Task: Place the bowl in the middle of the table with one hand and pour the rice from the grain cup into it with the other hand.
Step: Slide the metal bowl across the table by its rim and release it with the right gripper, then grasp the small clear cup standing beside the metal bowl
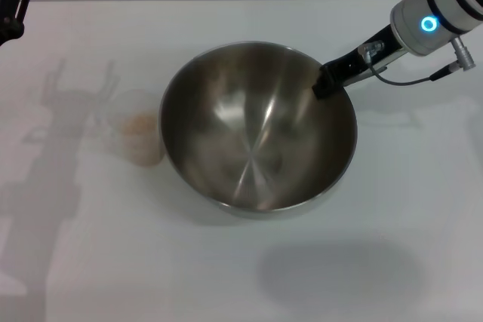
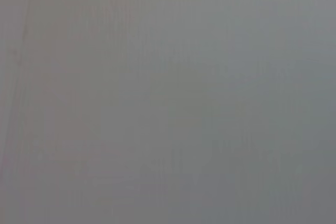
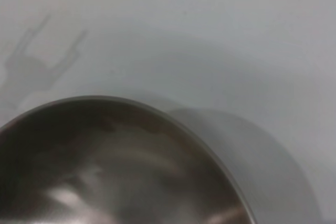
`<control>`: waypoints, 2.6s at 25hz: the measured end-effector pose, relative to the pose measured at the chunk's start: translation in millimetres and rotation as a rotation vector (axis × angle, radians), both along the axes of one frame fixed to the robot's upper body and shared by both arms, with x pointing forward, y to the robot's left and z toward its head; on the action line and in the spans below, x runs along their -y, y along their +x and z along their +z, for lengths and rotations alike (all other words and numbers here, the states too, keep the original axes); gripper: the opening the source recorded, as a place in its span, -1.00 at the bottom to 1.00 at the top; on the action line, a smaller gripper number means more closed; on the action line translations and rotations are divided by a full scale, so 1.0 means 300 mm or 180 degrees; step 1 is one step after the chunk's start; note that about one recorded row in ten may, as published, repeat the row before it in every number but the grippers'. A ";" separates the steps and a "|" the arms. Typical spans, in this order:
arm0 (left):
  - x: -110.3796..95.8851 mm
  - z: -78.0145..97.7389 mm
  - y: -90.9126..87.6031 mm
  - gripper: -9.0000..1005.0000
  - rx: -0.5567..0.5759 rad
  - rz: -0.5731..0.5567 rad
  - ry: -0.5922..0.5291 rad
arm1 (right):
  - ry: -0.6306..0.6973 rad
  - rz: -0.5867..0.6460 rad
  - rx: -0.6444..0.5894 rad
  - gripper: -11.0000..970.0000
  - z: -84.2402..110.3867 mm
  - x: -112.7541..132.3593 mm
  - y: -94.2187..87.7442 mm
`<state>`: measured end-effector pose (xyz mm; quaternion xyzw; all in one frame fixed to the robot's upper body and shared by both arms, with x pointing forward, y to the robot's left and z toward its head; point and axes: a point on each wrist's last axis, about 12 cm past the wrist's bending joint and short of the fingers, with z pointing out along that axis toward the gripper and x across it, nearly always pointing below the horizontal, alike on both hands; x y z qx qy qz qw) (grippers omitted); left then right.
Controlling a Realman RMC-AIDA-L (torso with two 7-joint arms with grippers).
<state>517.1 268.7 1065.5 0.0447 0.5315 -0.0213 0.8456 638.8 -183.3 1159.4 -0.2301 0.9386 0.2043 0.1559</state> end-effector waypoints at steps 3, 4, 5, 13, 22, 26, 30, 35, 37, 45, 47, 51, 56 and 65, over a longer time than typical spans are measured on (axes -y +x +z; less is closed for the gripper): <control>0.001 0.000 -0.002 0.52 0.0009 0.0000 -0.0006 | -0.0011 -0.0004 -0.0013 -0.85 -0.009 -0.001 -0.004; 0.002 0.001 -0.006 0.52 0.0022 -0.0004 -0.0010 | -0.0009 -0.0008 -0.0015 -0.85 -0.011 -0.002 -0.005; 0.002 0.001 -0.006 0.52 0.0022 -0.0004 -0.0010 | -0.0007 -0.0012 -0.0014 -0.84 -0.012 -0.003 -0.005; -0.002 -0.002 -0.021 0.51 0.0050 0.0008 -0.0026 | -0.0016 -0.0047 -0.0027 -0.82 -0.019 0.000 -0.005; -0.009 -0.002 -0.037 0.50 0.0098 0.0026 -0.0030 | -0.0051 -0.0007 0.0024 -0.79 -0.009 -0.009 -0.003; -0.011 -0.002 -0.039 0.49 0.0104 0.0030 -0.0031 | -0.0045 0.0001 0.0140 -0.47 0.021 -0.005 0.003; -0.012 -0.001 -0.046 0.49 0.0127 0.0029 -0.0033 | -0.0079 0.0055 0.0592 -0.39 0.136 -0.003 0.013; -0.010 -0.002 -0.048 0.48 0.0127 0.0025 -0.0042 | -0.0090 0.0220 0.1599 -0.38 0.297 -0.007 0.012; -0.009 -0.002 -0.048 0.48 0.0127 0.0023 -0.0046 | -0.0047 0.0254 0.2137 -0.37 0.342 -0.018 -0.005; -0.009 -0.001 -0.048 0.47 0.0137 0.0022 -0.0048 | -0.0092 0.0012 0.3593 -0.15 0.306 -0.041 -0.062; -0.009 0.000 -0.048 0.47 0.0140 0.0023 -0.0048 | -0.0094 -0.0178 0.4032 -0.03 0.269 -0.042 -0.073; -0.008 0.000 -0.048 0.47 0.0142 0.0022 -0.0048 | -0.0091 -0.0423 0.4500 0.01 0.217 -0.034 -0.084; -0.005 0.000 -0.043 0.46 0.0133 0.0013 -0.0049 | -0.0006 -0.0827 0.5293 0.06 0.067 -0.013 -0.134; -0.002 -0.021 -0.037 0.45 -0.0044 0.0027 -0.0012 | 0.0919 -0.1793 0.5435 0.16 -0.143 0.208 -0.246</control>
